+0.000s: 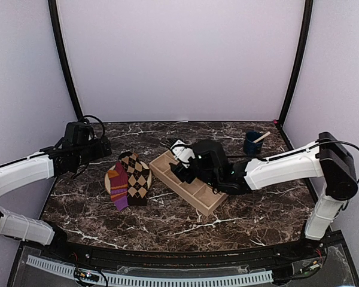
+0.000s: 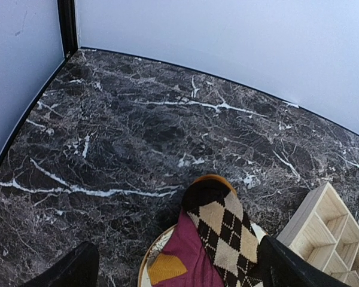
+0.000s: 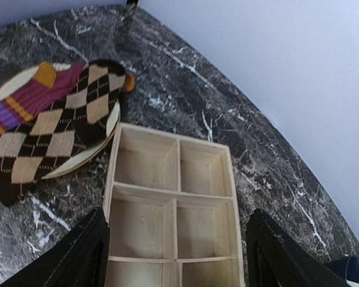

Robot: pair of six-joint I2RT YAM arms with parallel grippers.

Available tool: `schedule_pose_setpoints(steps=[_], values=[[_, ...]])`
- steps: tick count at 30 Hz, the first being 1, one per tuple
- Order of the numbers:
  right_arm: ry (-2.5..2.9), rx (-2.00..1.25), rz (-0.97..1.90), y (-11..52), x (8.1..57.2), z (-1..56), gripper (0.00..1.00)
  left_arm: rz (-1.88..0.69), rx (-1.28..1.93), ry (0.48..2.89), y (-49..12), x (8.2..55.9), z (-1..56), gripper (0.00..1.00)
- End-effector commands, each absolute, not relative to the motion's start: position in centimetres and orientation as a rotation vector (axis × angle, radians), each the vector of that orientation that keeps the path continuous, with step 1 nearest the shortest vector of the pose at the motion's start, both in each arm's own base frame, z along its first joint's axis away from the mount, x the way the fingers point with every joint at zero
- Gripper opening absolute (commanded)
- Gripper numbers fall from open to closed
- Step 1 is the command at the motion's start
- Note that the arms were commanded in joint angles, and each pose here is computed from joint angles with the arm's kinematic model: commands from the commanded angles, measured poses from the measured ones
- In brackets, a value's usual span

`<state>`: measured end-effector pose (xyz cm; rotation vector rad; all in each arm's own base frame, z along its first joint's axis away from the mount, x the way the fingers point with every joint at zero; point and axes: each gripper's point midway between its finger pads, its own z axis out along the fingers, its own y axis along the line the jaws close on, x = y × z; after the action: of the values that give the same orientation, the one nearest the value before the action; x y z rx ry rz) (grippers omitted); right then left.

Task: Roll the socks
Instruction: Move the storage box to the center of the board.

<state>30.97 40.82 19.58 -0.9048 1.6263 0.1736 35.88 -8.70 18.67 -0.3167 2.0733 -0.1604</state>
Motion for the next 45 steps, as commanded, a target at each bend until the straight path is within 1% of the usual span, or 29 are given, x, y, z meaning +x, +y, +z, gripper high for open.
schedule_pose_setpoints(steps=[1,6,10,13,18,23,30,37,45], values=[[1.731,-0.905,0.086,41.4,31.8,18.0,0.73,-0.161,-0.366,2.133,-8.7,35.4,17.9,0.95],[1.867,-0.837,0.093,42.0,32.4,16.2,0.71,-0.163,-0.294,2.188,-9.7,36.2,17.1,0.93],[1.984,-0.692,0.170,41.9,32.3,15.6,0.62,-0.209,-0.267,2.245,-10.8,36.2,15.7,0.91],[2.050,-0.597,0.240,41.9,31.2,15.2,0.54,-0.240,-0.244,2.273,-11.4,36.0,15.0,0.89],[2.166,-0.479,0.258,41.8,30.1,13.3,0.43,-0.281,-0.210,2.298,-12.1,35.5,14.2,0.86],[2.286,-0.326,0.269,40.6,29.3,10.7,0.42,-0.328,-0.187,2.327,-12.7,34.8,13.4,0.84],[2.353,-0.131,0.270,37.5,28.0,9.5,0.43,-0.373,-0.177,2.338,-13.1,34.1,12.8,0.83],[2.427,0.014,0.322,36.5,26.8,7.9,0.41,-0.422,-0.164,2.351,-14.0,34.2,12.5,0.82],[2.464,0.103,0.359,36.6,26.1,7.2,0.37,-0.459,-0.152,2.362,-14.6,34.2,12.3,0.80]])
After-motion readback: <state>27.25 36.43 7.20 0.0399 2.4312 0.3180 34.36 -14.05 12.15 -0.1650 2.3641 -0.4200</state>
